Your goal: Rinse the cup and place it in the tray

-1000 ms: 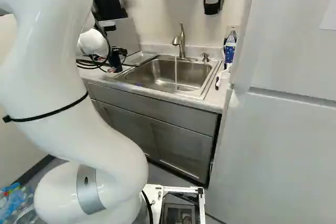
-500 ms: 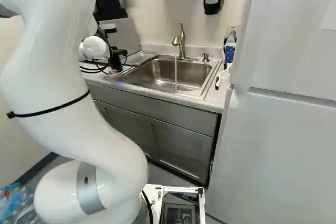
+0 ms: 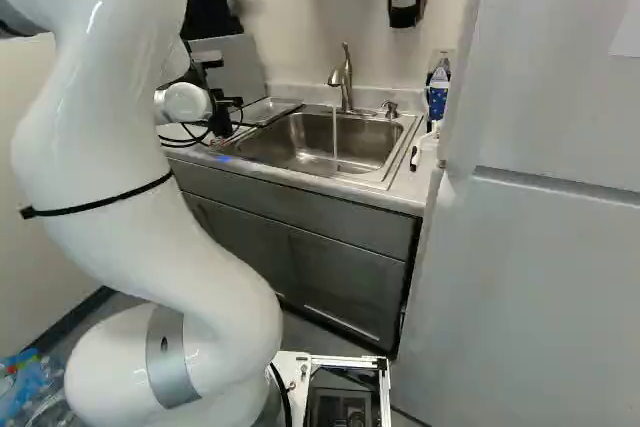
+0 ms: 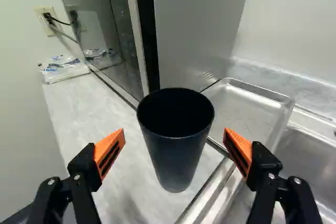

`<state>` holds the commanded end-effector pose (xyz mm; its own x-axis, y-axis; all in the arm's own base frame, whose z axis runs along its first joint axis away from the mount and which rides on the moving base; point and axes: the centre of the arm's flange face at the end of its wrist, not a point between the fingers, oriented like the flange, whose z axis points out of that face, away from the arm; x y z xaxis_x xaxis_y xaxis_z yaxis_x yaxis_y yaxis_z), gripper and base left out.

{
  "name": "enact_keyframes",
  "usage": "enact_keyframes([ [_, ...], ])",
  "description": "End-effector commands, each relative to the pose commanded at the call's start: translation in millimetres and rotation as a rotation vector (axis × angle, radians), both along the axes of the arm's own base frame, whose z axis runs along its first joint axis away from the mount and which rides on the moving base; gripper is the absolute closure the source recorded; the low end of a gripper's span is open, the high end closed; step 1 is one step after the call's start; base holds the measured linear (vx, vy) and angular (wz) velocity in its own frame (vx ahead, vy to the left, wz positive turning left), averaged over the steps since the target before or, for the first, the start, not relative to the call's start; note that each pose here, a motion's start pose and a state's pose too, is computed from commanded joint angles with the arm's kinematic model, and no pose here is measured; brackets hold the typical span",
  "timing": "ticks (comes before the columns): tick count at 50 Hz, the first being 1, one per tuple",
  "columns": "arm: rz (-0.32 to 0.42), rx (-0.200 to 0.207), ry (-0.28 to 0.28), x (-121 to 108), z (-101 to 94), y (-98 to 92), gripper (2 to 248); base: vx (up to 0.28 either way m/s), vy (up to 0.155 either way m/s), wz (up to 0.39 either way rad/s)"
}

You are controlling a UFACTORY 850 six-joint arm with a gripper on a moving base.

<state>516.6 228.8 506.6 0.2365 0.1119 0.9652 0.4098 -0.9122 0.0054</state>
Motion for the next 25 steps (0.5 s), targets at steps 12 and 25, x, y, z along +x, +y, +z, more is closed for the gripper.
enact_keyframes([
  [12, 0.004, 0.014, -0.032, -3, -7.8, 0.6, 3, 0.000, 0.000, 0.000],
  [25, 0.006, 0.030, -0.066, -5, -16.2, 1.2, 3, 0.000, 0.000, 0.000],
])
